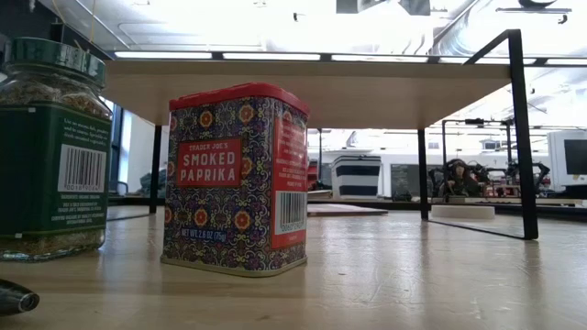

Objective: Shelf spices
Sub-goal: Remove the orange seasoning pack from the shelf

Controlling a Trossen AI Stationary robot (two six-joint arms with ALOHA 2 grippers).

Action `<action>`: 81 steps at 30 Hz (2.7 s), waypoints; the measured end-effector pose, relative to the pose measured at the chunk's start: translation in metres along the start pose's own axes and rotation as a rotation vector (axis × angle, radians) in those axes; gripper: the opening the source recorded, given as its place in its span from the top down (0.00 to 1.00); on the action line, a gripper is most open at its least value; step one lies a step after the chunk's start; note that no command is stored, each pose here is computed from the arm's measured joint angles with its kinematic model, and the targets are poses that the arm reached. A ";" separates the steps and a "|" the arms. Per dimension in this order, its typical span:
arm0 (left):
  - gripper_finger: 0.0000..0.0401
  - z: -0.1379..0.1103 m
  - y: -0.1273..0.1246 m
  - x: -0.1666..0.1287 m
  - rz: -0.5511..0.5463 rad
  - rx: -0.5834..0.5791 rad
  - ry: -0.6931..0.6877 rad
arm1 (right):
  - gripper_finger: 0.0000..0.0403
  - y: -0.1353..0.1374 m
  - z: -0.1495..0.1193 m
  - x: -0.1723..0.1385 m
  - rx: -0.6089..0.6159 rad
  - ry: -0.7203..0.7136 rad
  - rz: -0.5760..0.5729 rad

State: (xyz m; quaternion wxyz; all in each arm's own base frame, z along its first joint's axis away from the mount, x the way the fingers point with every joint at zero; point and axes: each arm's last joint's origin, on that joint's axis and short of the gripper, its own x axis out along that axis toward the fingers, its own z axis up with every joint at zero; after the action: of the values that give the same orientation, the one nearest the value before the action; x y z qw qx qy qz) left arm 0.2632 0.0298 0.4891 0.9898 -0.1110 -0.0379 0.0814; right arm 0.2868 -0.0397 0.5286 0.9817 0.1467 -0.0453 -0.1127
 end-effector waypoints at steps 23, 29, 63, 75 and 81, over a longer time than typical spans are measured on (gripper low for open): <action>0.95 -0.009 -0.001 0.029 -0.050 -0.056 -0.051 | 0.59 0.005 -0.004 0.021 0.064 -0.036 0.172; 0.95 -0.011 -0.001 0.034 -0.060 -0.064 -0.061 | 0.75 0.006 -0.005 0.021 0.069 -0.013 0.234; 0.47 -0.017 0.016 -0.050 0.389 0.053 0.302 | 1.00 0.052 -0.042 -0.066 0.018 0.383 0.024; 0.38 -0.067 0.018 -0.038 0.340 0.002 0.319 | 1.00 0.116 -0.187 -0.092 0.393 0.548 -0.144; 0.38 -0.105 -0.005 -0.040 0.273 -0.240 0.104 | 1.00 0.137 -0.227 -0.127 0.397 0.552 -0.129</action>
State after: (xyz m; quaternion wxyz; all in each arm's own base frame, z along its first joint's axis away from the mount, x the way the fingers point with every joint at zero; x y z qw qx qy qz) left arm 0.2348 -0.0039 0.3861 0.9499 -0.2363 0.0194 0.2038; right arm 0.2195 0.1810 0.3462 0.9001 0.3622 0.2104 -0.1196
